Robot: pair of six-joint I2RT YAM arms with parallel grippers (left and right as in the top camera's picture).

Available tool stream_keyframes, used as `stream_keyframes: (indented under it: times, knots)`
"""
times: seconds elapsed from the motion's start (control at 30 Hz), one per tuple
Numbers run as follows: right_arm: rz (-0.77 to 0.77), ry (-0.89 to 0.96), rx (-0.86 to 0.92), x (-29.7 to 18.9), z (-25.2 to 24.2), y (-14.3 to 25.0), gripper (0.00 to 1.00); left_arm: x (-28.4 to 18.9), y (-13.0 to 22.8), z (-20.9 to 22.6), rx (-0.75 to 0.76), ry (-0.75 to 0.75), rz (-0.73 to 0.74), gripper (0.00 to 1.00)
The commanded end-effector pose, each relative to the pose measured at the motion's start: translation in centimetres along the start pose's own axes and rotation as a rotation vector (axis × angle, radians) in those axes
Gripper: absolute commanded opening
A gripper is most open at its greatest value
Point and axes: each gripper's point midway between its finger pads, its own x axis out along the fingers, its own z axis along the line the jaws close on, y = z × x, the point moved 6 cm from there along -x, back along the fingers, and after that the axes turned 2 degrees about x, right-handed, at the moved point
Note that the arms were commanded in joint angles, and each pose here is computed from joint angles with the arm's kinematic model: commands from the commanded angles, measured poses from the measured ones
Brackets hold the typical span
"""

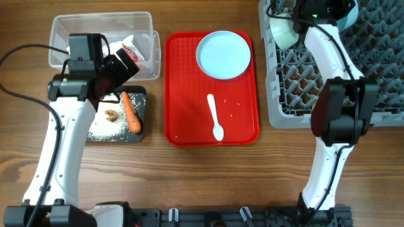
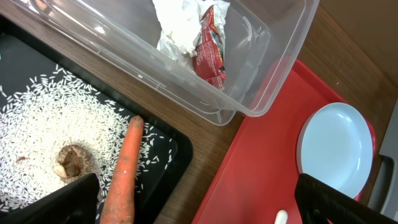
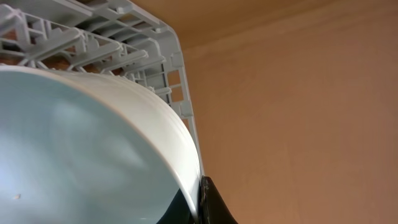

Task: Sort waste into correct bins and load items into the dishwasher rack
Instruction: 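Carry the light-blue bowl right and set it upright in the rack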

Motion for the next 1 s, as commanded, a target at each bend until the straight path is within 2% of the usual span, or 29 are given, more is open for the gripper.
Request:
stream_keyframes:
  times: [0.0, 0.63, 0.97]
  knots:
    - [0.006, -0.018, -0.021, 0.6, 1.2, 0.4, 0.04, 0.0, -0.2, -0.1, -0.016, 0.007, 0.000, 1.00]
    - [-0.036, -0.065, 0.009, 0.8, 1.8, -0.1, 0.04, 0.0, -0.2, -0.1, -0.016, 0.007, 0.000, 1.00]
    - [0.013, -0.021, -0.007, 1.9, 3.7, 0.7, 0.04, 0.0, -0.2, -0.1, -0.016, 0.007, 0.000, 1.00]
